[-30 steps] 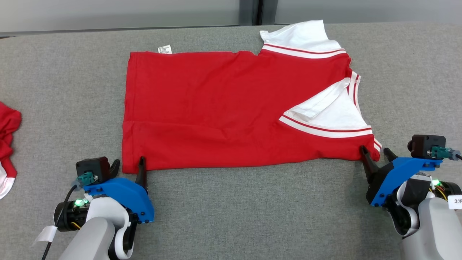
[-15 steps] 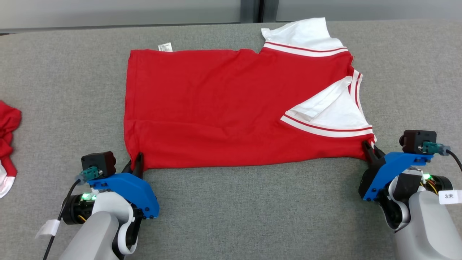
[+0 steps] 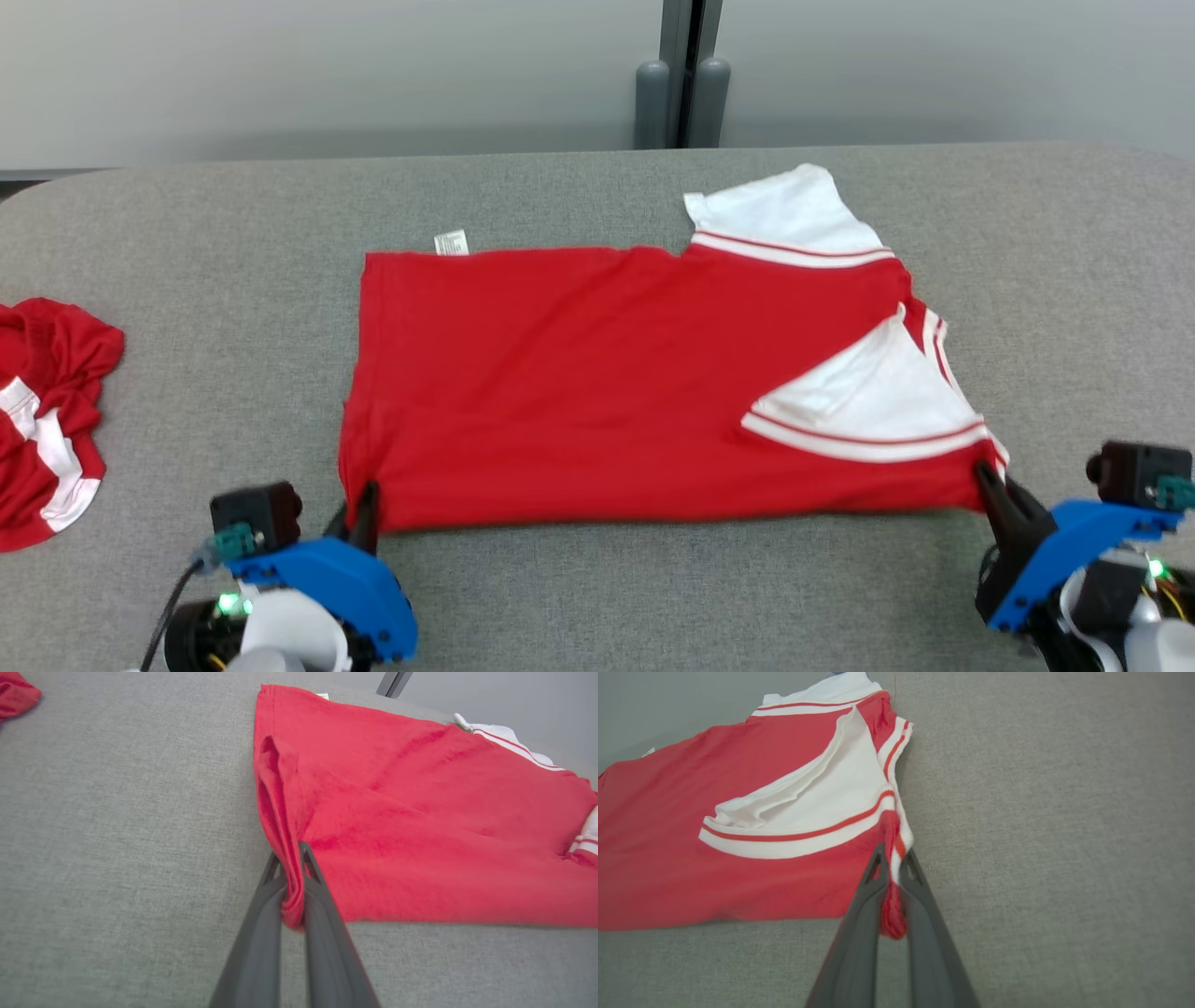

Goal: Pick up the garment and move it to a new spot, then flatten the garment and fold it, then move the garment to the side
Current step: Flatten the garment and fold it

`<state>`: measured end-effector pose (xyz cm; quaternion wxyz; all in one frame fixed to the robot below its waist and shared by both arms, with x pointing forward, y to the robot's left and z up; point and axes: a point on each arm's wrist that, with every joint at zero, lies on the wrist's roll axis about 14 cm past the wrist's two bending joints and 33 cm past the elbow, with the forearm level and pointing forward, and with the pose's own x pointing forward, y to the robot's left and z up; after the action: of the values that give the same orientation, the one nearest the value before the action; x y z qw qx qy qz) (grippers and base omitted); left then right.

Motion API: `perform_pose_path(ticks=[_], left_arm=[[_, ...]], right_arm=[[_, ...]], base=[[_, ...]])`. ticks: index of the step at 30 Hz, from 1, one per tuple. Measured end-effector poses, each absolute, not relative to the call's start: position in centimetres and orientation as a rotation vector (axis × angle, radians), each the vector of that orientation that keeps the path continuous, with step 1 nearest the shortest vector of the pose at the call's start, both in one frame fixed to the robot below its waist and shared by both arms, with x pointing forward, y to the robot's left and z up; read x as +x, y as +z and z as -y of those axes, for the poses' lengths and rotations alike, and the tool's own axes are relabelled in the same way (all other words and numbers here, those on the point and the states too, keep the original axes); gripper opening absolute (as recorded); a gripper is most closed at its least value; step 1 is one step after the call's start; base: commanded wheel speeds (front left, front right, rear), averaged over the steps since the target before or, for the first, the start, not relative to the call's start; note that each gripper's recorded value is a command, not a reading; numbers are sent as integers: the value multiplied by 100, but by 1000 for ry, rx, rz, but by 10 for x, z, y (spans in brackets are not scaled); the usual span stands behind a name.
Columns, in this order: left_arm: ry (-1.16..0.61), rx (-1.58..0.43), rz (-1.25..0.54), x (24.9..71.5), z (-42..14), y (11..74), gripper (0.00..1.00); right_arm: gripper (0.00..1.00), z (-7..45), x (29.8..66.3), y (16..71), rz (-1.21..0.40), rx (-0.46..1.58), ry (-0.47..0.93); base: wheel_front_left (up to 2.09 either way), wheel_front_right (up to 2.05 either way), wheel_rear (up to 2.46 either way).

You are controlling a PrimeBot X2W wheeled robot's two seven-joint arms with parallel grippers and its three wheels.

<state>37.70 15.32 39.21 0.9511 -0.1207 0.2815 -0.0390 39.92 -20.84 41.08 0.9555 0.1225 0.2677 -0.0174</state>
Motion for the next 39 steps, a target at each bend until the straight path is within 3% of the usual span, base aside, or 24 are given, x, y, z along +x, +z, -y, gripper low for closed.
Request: perform_pose_path(ticks=[5, 14, 15, 16, 17, 25, 32, 39], left_arm=[[-69, -280, -654, 344, -149, 380, 0], [-24, -290, -748, 320, -158, 368, 0], [-21, -295, -763, 317, -158, 365, 5], [-18, -299, -767, 315, -158, 365, 43], [-14, -298, -766, 315, -159, 365, 100], [-16, -317, -767, 319, -159, 371, 100], [-112, -280, -705, 369, -164, 407, 100], [-265, -204, -776, 432, -163, 434, 100]], right_arm=[[0, 210, 362, 403, -615, 289, -37], [0, 204, 338, 398, -684, 287, -16], [44, 202, 336, 396, -699, 287, -8], [100, 201, 334, 395, -706, 287, -6], [100, 201, 333, 395, -705, 287, -6], [100, 211, 340, 411, -650, 242, -29], [100, 195, 396, 456, -549, 141, 40], [100, 168, 462, 496, -509, 64, 152]], base=[[0, 0, 0], [0, 0, 0], [0, 0, 0], [0, 0, 0], [0, 0, 0], [0, 0, 0], [0, 0, 0], [0, 0, 0]])
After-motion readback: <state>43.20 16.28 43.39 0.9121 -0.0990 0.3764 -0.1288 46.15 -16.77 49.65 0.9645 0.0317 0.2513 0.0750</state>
